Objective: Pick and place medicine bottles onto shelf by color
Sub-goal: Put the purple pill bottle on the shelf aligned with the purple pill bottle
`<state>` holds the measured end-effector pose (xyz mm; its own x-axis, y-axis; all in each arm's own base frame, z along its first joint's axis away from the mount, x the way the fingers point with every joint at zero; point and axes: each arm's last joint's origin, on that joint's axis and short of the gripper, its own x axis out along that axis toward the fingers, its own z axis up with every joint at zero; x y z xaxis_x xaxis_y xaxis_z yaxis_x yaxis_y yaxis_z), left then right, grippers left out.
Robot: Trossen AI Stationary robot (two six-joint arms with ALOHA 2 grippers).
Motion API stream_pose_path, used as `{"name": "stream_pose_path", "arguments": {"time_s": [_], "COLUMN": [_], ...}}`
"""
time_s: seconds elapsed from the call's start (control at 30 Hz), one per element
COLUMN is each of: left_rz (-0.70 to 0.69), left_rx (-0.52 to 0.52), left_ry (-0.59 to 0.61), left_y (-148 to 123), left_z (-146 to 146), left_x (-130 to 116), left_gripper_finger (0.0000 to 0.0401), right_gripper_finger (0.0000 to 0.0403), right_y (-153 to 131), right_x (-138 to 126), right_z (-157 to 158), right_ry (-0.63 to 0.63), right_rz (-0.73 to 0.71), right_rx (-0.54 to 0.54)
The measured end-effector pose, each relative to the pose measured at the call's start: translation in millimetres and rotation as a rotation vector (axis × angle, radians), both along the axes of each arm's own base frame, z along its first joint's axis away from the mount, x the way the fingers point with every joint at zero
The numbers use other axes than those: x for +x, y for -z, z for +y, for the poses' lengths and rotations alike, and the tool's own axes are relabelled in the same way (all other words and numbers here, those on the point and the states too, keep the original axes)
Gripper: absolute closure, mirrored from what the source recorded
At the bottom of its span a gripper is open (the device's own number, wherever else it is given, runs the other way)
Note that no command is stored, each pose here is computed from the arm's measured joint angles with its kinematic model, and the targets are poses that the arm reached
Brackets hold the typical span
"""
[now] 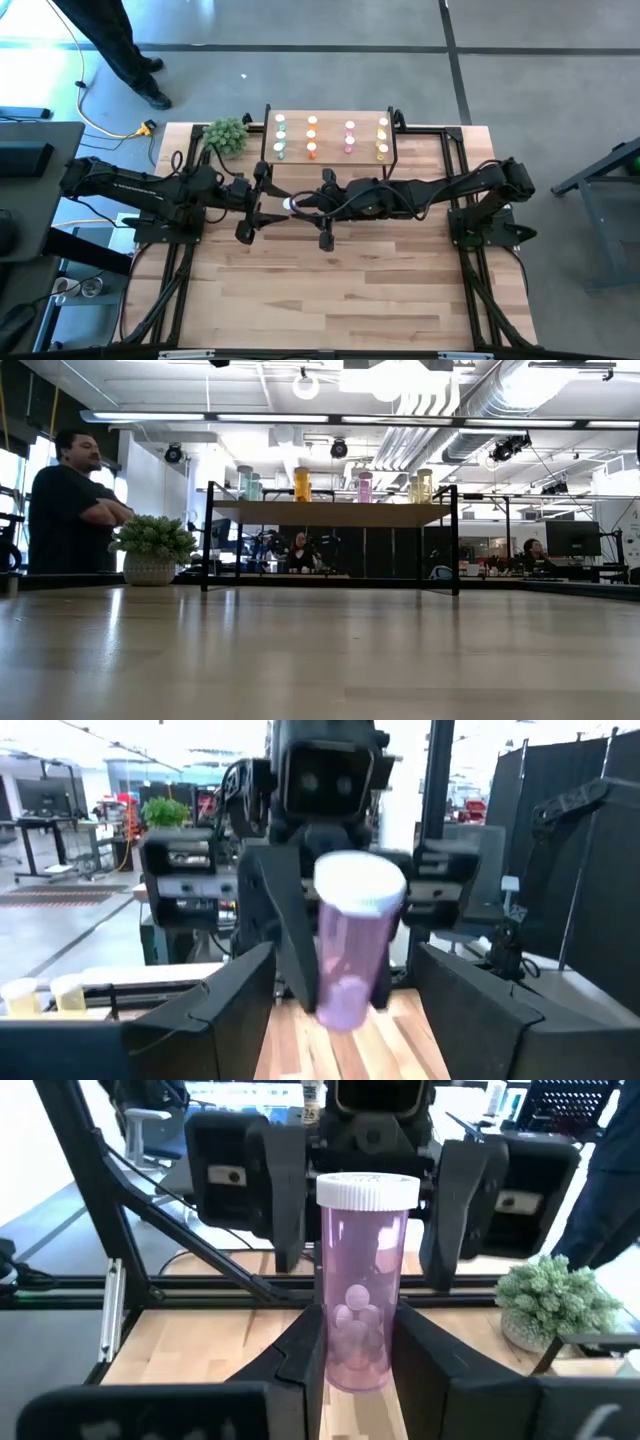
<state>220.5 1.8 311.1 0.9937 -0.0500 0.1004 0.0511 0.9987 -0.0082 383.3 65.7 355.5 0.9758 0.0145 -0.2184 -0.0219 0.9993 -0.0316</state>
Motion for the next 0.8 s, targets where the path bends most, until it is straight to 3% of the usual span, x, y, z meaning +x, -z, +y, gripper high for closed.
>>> {"name": "stream_pose_path", "arguments": {"time_s": [0.13,0.8], "left_rz": [-0.015,-0.068], "left_rx": [0.001,-0.007], "left_ry": [0.0,-0.008], "left_y": [-2,-5], "left_z": [0,0], "left_x": [-1,1], "left_gripper_finger": [0.0172,0.0174], "right_gripper_finger": [0.0326,0.0326], "right_y": [0,-3], "right_x": [0,10], "right_z": [0,2], "right_ry": [0.044,0.026], "right_rz": [-0.006,-0.127], "right_rx": [0.005,0.033]}}
